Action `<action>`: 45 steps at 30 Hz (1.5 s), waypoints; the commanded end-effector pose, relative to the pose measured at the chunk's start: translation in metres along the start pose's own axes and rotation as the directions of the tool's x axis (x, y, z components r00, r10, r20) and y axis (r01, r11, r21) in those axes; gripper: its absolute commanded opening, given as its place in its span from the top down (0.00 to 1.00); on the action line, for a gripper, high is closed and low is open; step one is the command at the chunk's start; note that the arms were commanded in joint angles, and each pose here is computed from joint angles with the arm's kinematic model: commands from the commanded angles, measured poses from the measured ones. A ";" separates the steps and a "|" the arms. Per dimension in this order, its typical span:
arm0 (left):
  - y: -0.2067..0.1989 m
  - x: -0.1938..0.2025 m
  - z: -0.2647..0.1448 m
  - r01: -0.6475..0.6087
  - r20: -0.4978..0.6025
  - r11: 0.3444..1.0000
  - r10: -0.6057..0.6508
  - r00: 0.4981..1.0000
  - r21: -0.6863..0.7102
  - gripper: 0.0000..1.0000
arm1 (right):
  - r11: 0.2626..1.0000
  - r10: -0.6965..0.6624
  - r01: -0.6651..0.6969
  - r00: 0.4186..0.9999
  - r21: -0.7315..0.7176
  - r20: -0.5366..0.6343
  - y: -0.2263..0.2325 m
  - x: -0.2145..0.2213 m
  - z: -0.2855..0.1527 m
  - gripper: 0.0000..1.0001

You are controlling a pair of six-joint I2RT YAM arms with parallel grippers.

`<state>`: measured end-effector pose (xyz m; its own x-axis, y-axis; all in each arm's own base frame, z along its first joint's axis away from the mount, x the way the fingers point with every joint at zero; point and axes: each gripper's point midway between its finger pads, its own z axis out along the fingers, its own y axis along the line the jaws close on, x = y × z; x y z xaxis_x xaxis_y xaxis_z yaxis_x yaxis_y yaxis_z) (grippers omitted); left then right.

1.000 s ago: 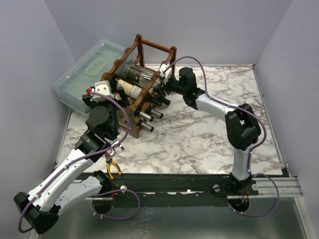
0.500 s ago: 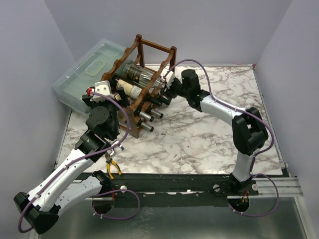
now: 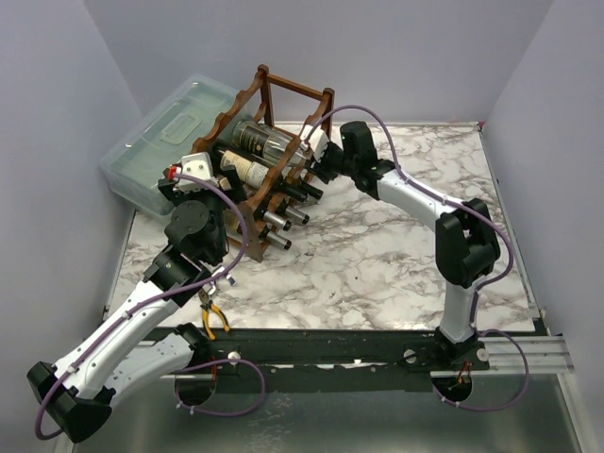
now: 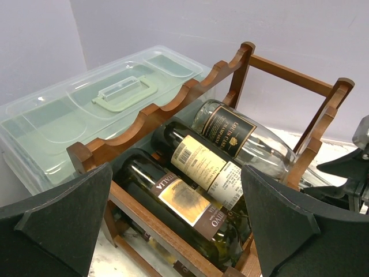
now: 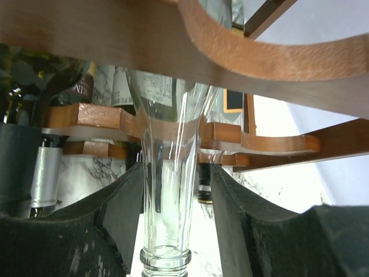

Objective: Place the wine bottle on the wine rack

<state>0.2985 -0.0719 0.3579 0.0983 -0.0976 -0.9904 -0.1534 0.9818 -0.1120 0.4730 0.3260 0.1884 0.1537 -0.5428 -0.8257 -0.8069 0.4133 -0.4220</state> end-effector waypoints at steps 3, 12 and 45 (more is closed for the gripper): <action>-0.002 0.004 0.001 0.008 -0.003 1.000 -0.008 1.000 0.009 0.06 | 1.000 -0.004 0.002 0.995 -0.020 -0.100 0.001 0.028 0.008 0.47; -0.001 0.006 0.002 0.000 -0.005 1.000 0.000 1.000 0.000 0.06 | 0.999 -0.022 0.020 0.997 -0.031 -0.070 0.004 0.030 0.014 0.76; 0.002 0.005 0.001 -0.005 -0.001 1.000 0.005 1.000 -0.011 0.07 | 0.994 0.032 -0.040 0.996 0.100 0.080 -0.006 0.030 0.032 0.42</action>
<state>0.3010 -0.0736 0.3529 0.0854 -0.0864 -0.9926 -0.1557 0.9828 -0.0990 0.4984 0.3368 0.1537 0.2050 -0.5156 -0.8319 -0.7813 0.4257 -0.4564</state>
